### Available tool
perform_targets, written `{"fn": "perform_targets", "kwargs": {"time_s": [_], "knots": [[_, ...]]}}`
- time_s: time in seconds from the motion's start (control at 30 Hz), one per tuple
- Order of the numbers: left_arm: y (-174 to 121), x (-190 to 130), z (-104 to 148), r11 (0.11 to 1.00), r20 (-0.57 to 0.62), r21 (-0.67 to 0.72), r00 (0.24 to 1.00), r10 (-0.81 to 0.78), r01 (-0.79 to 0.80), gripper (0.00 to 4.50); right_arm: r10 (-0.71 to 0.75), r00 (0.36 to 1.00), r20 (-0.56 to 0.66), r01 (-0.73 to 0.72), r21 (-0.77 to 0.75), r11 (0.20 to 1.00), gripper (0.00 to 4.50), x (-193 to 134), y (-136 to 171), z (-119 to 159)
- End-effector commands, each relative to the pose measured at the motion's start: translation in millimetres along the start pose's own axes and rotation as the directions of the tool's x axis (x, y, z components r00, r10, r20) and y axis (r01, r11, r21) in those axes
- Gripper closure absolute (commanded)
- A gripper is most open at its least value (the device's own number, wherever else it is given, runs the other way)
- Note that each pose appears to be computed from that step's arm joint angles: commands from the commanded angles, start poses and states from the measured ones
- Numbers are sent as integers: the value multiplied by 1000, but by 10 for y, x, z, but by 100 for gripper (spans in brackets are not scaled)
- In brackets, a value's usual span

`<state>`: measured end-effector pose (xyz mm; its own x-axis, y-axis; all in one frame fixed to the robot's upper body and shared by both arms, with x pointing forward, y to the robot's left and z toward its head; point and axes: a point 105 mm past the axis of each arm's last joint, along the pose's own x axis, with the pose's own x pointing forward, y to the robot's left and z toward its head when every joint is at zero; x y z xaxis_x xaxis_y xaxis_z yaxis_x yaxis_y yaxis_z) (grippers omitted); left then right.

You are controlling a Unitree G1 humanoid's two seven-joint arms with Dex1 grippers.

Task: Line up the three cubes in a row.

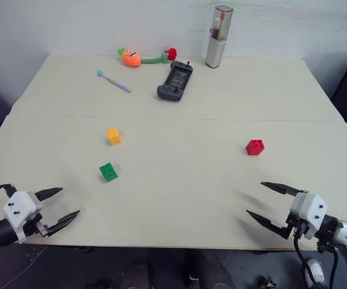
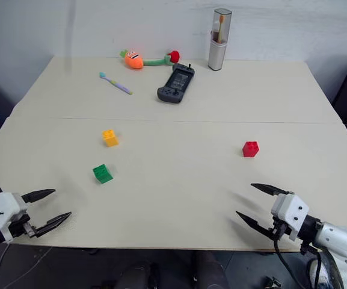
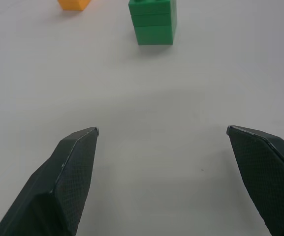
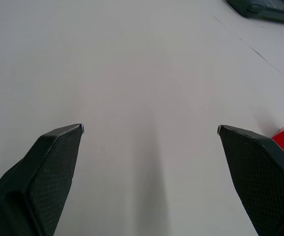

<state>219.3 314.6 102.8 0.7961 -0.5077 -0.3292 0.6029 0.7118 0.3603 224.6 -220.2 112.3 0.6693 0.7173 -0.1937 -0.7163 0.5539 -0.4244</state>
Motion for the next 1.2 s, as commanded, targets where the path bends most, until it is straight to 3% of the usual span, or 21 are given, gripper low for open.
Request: {"fn": "perform_targets", "kwargs": {"time_s": [0.03, 0.17, 0.27, 0.43, 0.6, 0.83, 1.0, 1.07, 1.2], "knots": [[42, 0, 91, 998, 18, 68, 1000, 3, -5, 14, -3, 999, 45, 4, -28, 1000, 0, 17, -10, 110], [38, -4, 224, 999, 82, -36, 996, -37, 40, 14, -115, 989, 88, 116, -9, 993, 0, -44, -78, 204], [-101, 54, 530, 980, 197, -92, 968, -154, 174, 14, -278, 958, 65, 275, 55, 960, 0, -258, -126, 164], [-576, 227, 761, 913, 214, 4, 891, -400, 409, 14, -517, 855, -42, 517, 148, 843, 0, -600, -153, -45], [-679, 469, 1000, 911, 303, 62, 862, -406, 407, 14, -637, 764, -101, 641, 229, 732, 0, -716, -97, -158], [-775, 637, 1100, 891, 358, -4, 832, -423, 454, 14, -587, 809, -34, 570, 288, 769, 0, 2, -632, 242], [-800, 738, 1181, 894, 387, -8, 825, -411, 449, 14, -614, 771, -172, 633, 318, 706, 0, 359, -1068, 228], [-831, 766, 1191, 889, 387, -4, 821, -420, 457, 14, -572, 792, -213, 610, 292, 736, 0, 566, -1133, 181], [-888, 793, 1193, 884, 382, 10, 815, -435, 467, 14, -635, 721, -279, 693, 294, 658, 0, 668, -1327, 53]]}}
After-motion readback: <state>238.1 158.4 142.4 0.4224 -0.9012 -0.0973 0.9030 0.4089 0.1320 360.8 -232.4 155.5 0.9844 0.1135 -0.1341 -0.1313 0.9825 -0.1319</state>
